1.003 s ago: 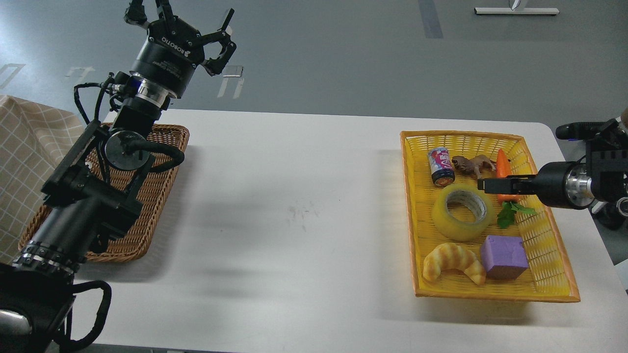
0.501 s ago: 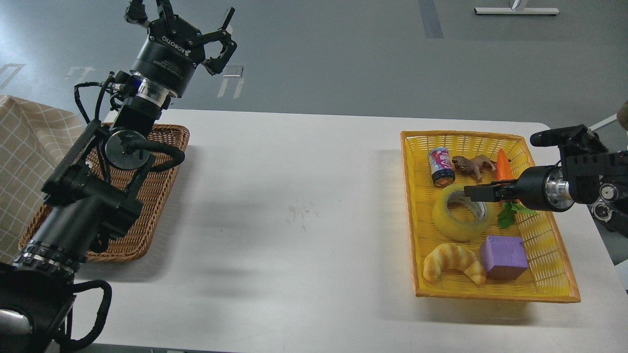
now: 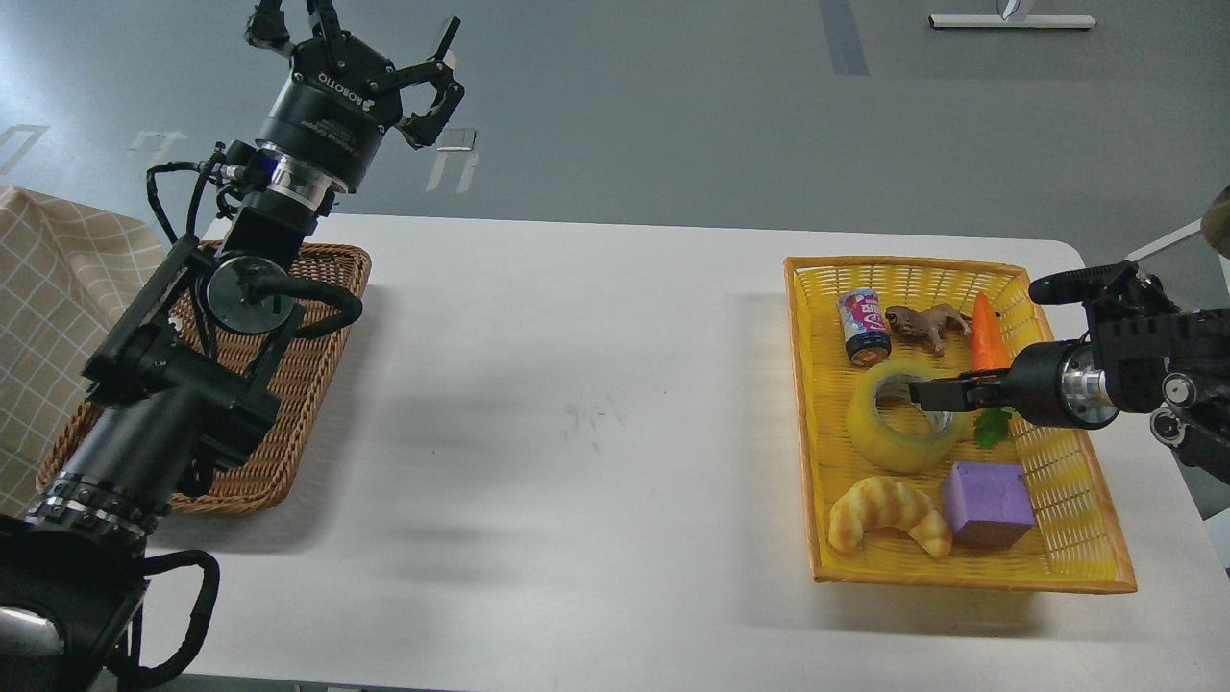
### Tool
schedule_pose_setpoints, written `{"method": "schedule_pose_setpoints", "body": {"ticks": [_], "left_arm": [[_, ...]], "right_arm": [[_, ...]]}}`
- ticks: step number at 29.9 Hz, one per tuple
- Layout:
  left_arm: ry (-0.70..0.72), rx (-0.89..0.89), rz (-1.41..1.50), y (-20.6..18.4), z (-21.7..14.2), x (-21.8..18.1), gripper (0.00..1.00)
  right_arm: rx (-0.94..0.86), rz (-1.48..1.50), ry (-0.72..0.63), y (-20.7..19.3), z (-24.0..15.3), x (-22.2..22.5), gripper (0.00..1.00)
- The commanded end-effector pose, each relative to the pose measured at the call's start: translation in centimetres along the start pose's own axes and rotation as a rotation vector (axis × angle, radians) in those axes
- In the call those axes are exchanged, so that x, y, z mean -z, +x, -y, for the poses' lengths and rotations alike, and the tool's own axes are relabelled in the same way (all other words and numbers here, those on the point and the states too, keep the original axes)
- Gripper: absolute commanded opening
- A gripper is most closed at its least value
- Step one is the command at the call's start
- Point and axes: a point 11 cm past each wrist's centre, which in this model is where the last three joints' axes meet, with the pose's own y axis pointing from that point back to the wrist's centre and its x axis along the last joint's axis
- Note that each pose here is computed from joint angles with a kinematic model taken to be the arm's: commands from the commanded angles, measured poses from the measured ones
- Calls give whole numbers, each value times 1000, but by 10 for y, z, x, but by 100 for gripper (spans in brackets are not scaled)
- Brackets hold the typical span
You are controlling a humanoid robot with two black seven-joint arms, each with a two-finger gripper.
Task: Place and transfer tape with both arms
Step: 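Lower the right gripper into the yellow tape roll's hole and grip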
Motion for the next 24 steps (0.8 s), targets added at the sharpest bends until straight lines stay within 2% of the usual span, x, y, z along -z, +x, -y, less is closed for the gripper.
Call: {"method": "schedule_pose_setpoints", "body": {"ticks": [1, 4, 7, 10, 13, 14, 20, 24], "left_arm": [[-1, -1, 2, 0, 0, -1, 98], [-1, -2, 0, 1, -1, -1, 98], [-1, -2, 0, 1, -1, -1, 98], [0, -4, 2, 2, -1, -1, 98], [0, -6, 3, 2, -2, -1, 98], [0, -6, 3, 2, -2, -1, 98], [1, -7, 4, 3, -2, -1, 98], [3, -13, 2, 4, -4, 0, 98]], "right_arm": [[2, 4, -8, -1, 2, -2, 81], [7, 11, -13, -3, 4, -4, 78], [12, 10, -15, -4, 6, -4, 70], [36, -6, -19, -9, 8, -3, 55], [41, -7, -20, -11, 9, -4, 49], [44, -8, -18, -12, 10, -2, 38], [39, -9, -21, -9, 9, -3, 0], [27, -19, -16, -2, 7, 0, 0]]}}
